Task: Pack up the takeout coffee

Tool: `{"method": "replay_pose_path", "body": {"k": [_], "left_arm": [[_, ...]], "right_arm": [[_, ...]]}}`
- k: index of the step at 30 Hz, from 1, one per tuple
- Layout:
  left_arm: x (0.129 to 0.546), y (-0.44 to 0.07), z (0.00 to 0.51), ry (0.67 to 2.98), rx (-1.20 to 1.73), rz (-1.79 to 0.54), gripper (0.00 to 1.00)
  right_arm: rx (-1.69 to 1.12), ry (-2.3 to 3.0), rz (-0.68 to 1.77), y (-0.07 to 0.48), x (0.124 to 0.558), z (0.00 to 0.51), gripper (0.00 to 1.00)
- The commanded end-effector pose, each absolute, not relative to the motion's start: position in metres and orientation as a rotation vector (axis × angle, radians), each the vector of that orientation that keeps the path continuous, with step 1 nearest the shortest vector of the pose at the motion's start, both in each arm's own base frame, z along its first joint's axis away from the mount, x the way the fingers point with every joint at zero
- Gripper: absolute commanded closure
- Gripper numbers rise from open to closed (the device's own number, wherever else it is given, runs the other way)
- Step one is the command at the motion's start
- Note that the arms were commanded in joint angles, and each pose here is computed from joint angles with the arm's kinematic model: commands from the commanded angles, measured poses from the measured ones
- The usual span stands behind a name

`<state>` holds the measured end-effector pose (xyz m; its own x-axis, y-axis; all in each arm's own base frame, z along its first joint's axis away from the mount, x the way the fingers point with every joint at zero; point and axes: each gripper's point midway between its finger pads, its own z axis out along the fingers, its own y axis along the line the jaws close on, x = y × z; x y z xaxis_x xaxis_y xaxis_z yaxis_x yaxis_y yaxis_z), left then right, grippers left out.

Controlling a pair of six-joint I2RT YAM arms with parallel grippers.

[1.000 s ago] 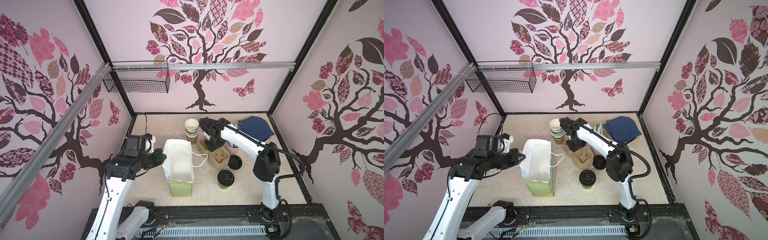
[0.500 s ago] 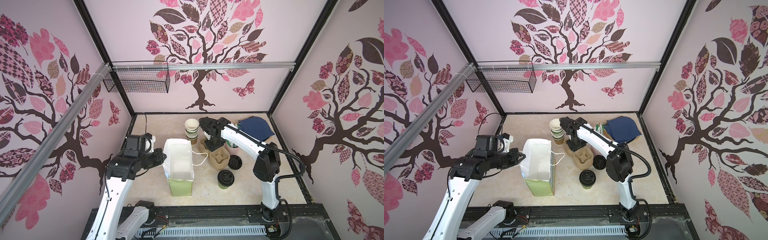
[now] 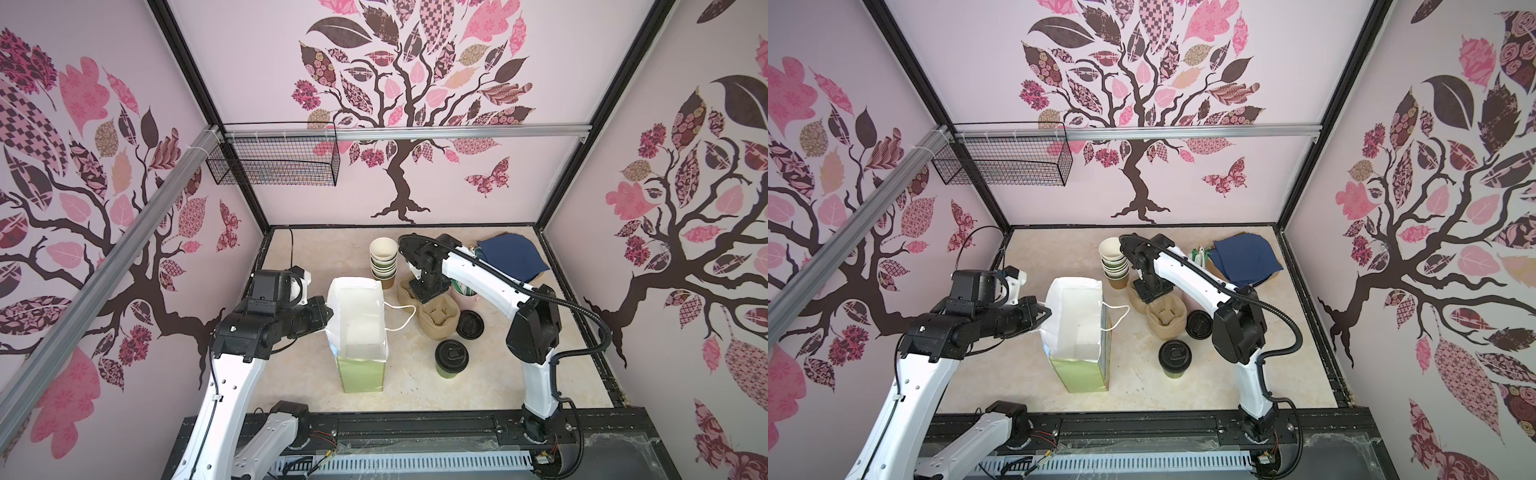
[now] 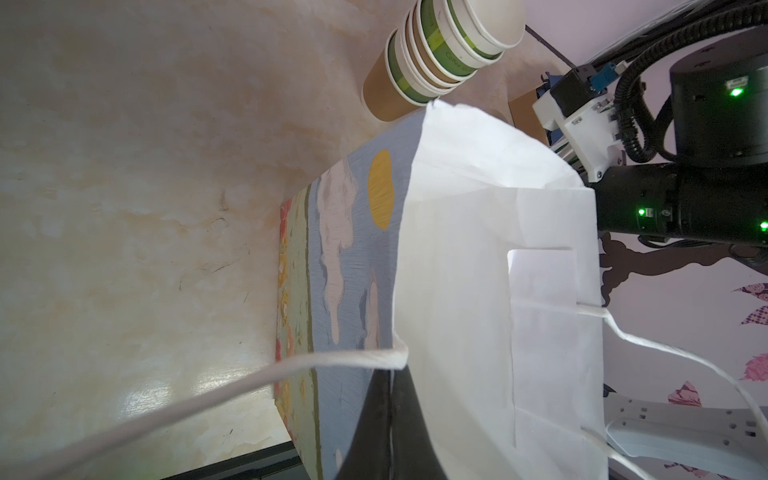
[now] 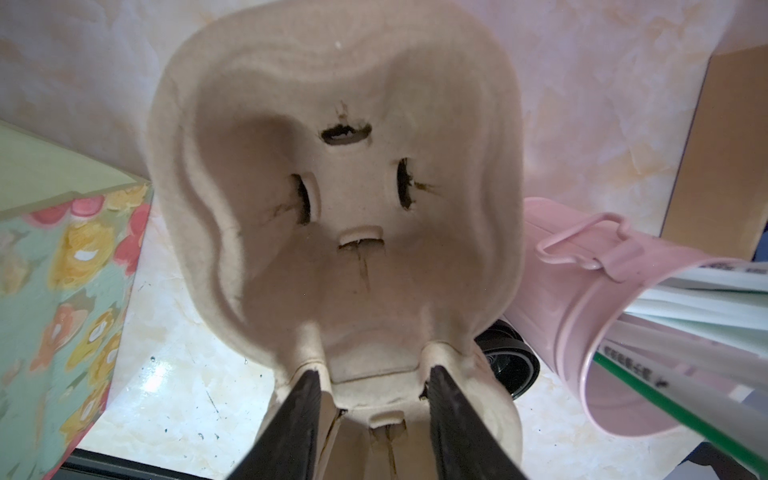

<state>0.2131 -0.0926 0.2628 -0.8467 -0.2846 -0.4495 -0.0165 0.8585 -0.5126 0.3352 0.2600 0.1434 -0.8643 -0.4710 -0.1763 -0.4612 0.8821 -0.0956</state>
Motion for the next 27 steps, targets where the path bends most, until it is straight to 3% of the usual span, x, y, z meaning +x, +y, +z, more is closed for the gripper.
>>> {"method": "replay_pose_path", "body": {"k": [1, 10, 27], "left_arm": [[0.213, -0.094, 0.261, 2.502, -0.21, -0.696, 1.0], [0.215, -0.094, 0.262, 2.498, -0.208, -0.695, 1.0], [0.215, -0.094, 0.262, 2.498, -0.205, -0.691, 1.0]], "right_arm": [[-0.735, 2.9, -0.103, 0.262, 0.332, 0.13, 0.52], [-0.742, 2.917, -0.112, 0.261, 0.33, 0.122, 0.48], [-0.749, 2.91, -0.152, 0.258, 0.334, 0.117, 0.52]]}}
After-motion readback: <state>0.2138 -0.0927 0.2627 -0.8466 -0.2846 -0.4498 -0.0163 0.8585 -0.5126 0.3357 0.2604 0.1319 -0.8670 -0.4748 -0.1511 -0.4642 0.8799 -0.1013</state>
